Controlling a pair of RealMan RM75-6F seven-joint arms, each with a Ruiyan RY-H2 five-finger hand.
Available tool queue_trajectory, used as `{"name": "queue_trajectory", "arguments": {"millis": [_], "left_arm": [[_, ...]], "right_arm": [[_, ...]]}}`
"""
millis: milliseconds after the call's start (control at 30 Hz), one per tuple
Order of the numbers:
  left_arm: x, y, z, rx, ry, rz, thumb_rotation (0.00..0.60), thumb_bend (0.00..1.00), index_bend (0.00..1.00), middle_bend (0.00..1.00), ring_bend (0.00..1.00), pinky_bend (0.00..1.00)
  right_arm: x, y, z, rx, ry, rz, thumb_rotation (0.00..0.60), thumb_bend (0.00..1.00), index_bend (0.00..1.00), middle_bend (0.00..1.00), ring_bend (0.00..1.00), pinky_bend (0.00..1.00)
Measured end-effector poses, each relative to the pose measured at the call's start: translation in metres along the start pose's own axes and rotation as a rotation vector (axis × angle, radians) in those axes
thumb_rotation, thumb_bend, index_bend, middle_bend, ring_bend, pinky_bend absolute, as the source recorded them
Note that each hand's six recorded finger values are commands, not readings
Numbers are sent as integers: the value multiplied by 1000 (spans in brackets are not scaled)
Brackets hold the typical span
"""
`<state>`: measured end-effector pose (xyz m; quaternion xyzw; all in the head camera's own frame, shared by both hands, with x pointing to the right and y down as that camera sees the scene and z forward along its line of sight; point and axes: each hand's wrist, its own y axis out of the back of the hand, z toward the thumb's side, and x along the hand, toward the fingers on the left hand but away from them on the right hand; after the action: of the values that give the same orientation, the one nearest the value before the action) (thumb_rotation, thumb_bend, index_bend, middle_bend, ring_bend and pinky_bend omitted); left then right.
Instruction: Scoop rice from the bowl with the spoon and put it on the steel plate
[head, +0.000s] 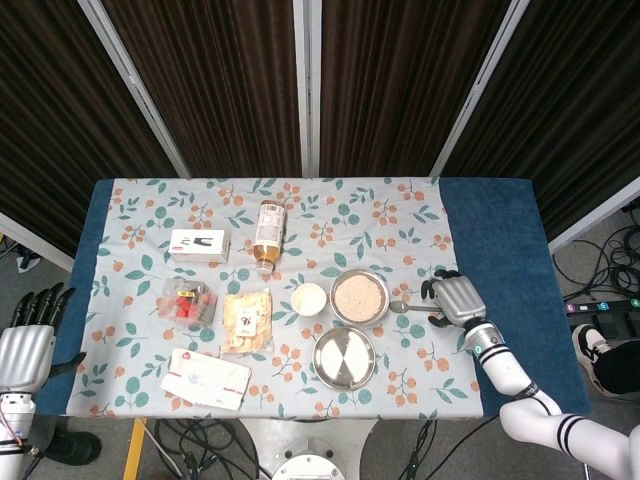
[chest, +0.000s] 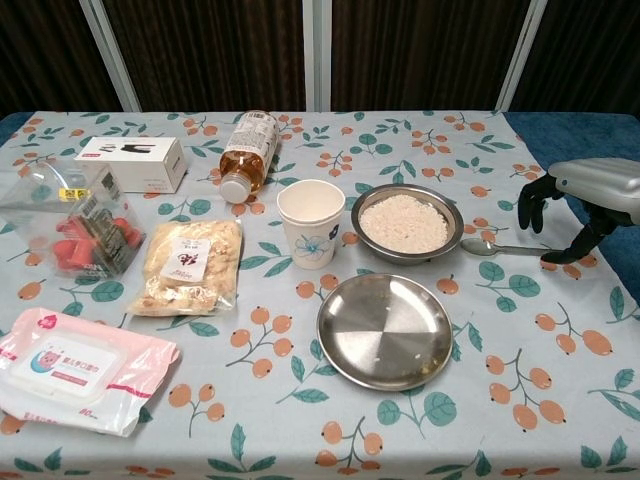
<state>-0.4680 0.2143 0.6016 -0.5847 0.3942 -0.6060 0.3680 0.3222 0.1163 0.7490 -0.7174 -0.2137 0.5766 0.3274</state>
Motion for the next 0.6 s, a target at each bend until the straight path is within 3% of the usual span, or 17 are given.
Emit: {"name": "queue_trajectory", "arguments": {"millis": [600], "left_arm": [[1, -4, -3, -10, 9, -9, 600, 0, 135, 148, 103, 81]], "right_arm": [[-5, -3, -1, 29, 0, 34, 600, 221, 465, 489, 209, 203]]}}
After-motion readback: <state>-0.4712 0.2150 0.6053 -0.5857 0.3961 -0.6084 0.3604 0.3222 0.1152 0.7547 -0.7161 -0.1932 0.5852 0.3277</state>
